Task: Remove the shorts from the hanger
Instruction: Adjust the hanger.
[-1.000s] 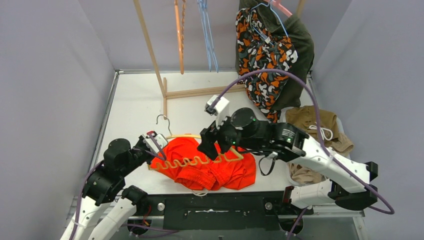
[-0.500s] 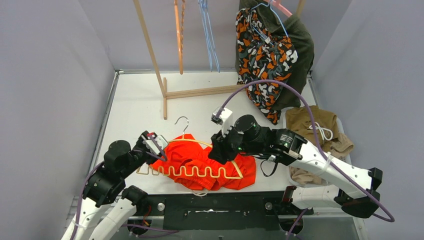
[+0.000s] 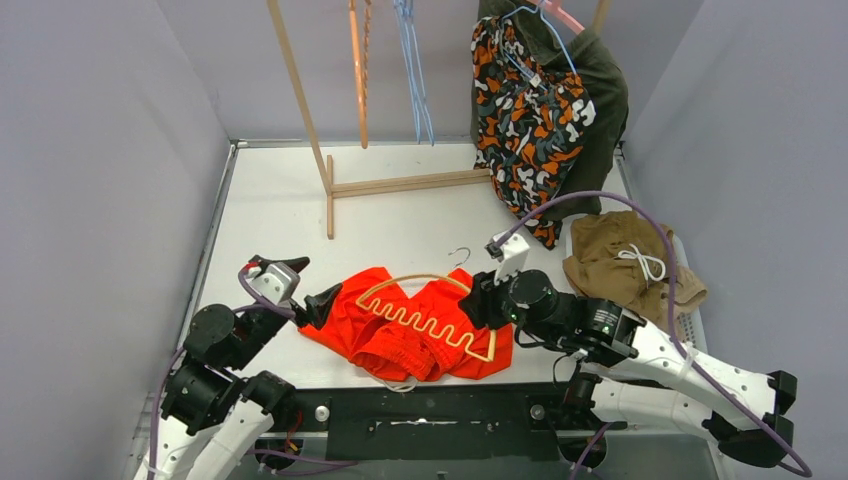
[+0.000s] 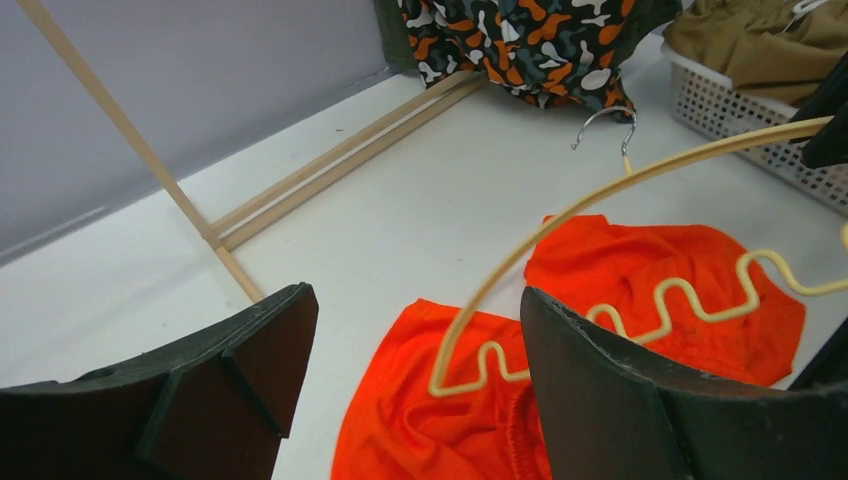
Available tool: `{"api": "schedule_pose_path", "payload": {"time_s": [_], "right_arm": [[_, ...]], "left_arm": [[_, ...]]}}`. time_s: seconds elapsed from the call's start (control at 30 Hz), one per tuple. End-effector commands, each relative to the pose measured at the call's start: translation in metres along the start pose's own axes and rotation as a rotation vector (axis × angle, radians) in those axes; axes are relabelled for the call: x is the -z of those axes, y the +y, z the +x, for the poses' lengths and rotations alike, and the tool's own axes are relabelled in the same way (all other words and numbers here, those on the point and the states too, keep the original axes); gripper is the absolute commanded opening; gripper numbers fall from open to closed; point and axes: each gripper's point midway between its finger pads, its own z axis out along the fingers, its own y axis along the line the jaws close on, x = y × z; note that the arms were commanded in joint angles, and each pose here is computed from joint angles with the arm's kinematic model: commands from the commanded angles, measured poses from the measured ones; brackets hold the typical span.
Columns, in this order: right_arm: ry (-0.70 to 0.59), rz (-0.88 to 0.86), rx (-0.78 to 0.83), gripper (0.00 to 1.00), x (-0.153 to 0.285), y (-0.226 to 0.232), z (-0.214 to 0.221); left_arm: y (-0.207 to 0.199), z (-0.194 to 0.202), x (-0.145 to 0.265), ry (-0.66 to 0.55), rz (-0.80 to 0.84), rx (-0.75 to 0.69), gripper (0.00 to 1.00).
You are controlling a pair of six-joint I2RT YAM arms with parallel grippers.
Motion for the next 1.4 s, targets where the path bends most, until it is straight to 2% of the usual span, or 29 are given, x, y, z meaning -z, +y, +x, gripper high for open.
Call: {"api": "schedule_pose_path", "payload": {"time_s": [0.0, 0.17, 0.23, 0.37, 0.47, 0.53, 0.6, 0.77, 0.9, 1.17, 1.3, 1.37], "right_arm": [[-0.286, 0.075, -0.117, 0.0, 0.02, -0.012, -0.063], [-0.401, -0.011, -0.08, 0.0, 0.025, -0.003, -0.073], [-0.442, -0.039, -0.067, 0.0, 0.019, -0.002, -0.07], [-0.457, 0.022, -0.108, 0.0, -0.003, -0.016, -0.051], [-0.475, 0.047, -0.112, 0.0, -0.019, -0.02, -0.039], [-0.483, 0.043, -0.097, 0.0, -0.029, -0.018, -0.034], [-0.468, 0.056, -0.068, 0.0, -0.038, -0.016, -0.026], [-0.451, 0.077, 0.079, 0.0, -0.047, -0.004, -0.009], [-0.493, 0.022, 0.177, 0.0, -0.045, 0.013, -0.006], [-0.473, 0.072, 0.267, 0.0, -0.042, 0.014, 0.001], [-0.45, 0.103, 0.324, 0.0, -0.045, 0.016, 0.007], [-0.45, 0.113, 0.335, 0.0, -0.046, 0.018, 0.008]], "left_arm": [[-0.003, -0.023, -0.004, -0.108, -0.012, 0.194, 0.75], [-0.025, -0.024, -0.023, -0.114, 0.075, 0.497, 0.76], [-0.03, -0.013, -0.036, -0.078, 0.078, 0.67, 0.76], [-0.046, 0.014, -0.06, 0.02, 0.1, 0.99, 0.76], [-0.047, 0.037, -0.073, 0.08, 0.04, 1.214, 0.76], [-0.045, 0.069, -0.076, 0.141, -0.054, 1.343, 0.77], [-0.043, 0.09, -0.077, 0.177, -0.122, 1.434, 0.77], [-0.047, 0.119, -0.078, 0.275, -0.2, 1.493, 0.77], [-0.058, 0.141, -0.078, 0.413, -0.256, 1.48, 0.77], [-0.092, 0.178, -0.07, 0.507, -0.322, 1.553, 0.71], [-0.109, 0.179, -0.073, 0.515, -0.298, 1.563, 0.69], [-0.114, 0.183, -0.073, 0.542, -0.307, 1.548, 0.65]]}}
